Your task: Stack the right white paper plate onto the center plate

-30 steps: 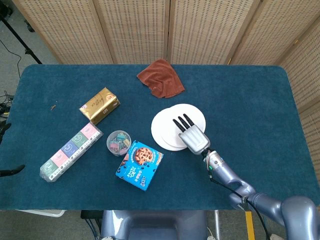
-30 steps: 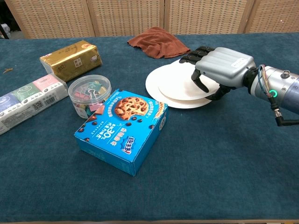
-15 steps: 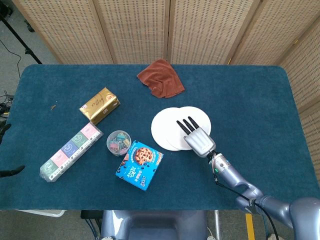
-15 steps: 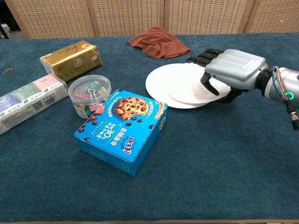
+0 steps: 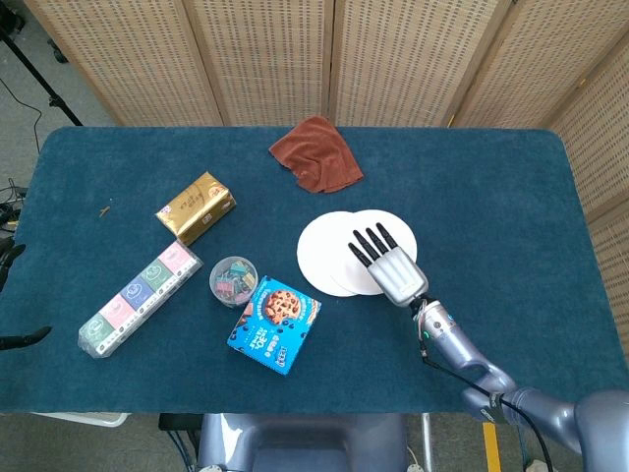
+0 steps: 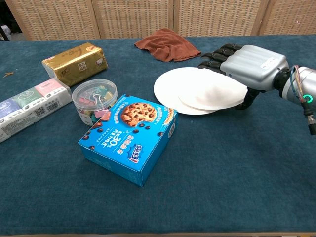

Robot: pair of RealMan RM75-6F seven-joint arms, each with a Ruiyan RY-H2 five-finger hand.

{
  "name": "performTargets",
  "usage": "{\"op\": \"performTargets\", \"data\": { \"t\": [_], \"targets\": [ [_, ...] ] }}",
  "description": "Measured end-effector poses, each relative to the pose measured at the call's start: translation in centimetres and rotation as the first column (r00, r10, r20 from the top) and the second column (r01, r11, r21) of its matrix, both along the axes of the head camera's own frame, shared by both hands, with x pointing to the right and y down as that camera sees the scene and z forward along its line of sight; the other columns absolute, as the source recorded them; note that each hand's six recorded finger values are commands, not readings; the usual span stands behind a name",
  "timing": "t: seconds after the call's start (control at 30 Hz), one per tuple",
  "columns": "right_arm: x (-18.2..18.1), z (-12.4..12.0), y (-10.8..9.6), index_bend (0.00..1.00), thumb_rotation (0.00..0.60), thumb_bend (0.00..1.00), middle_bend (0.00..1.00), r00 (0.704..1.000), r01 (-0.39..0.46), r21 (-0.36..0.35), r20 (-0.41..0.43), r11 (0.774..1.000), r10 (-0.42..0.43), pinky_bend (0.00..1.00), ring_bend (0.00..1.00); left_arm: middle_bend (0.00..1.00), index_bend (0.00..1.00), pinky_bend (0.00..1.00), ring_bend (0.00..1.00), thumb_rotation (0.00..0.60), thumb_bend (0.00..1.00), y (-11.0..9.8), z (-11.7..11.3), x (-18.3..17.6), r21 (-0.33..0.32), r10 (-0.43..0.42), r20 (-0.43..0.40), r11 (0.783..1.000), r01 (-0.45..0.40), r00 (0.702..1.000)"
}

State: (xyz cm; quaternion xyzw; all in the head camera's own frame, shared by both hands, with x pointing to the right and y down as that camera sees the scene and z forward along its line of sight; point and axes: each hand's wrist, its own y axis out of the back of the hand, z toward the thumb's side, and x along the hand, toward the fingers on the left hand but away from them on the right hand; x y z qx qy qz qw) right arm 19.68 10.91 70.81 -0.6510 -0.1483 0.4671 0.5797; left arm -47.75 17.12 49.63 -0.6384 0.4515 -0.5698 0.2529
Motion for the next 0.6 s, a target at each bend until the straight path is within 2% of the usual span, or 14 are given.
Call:
{"op": "performTargets", "data": {
  "t": [0.27, 0.6],
  "targets": [
    [0.2, -0.8, 0.4, 0.00, 0.600, 0.00, 0.00, 1.000, 0.014, 0.003, -0.016, 1.000, -0.014, 0.00, 0.00, 0.00, 0.00, 0.00, 0.00, 0.600, 0.07, 0.0, 0.0, -0.1, -0.003, -0.001, -0.001, 1.000, 0.001, 1.000],
    [1.3, -2.9, 0.6, 0.00, 0.600, 0.00, 0.00, 0.985, 0.077, 0.079, -0.159, 0.994, -0.064, 0.00, 0.00, 0.00, 0.00, 0.00, 0.00, 0.600, 0.07, 0.1, -0.1, -0.2, -0.005, -0.007, -0.003, 1.000, 0.007, 1.000]
  ]
}}
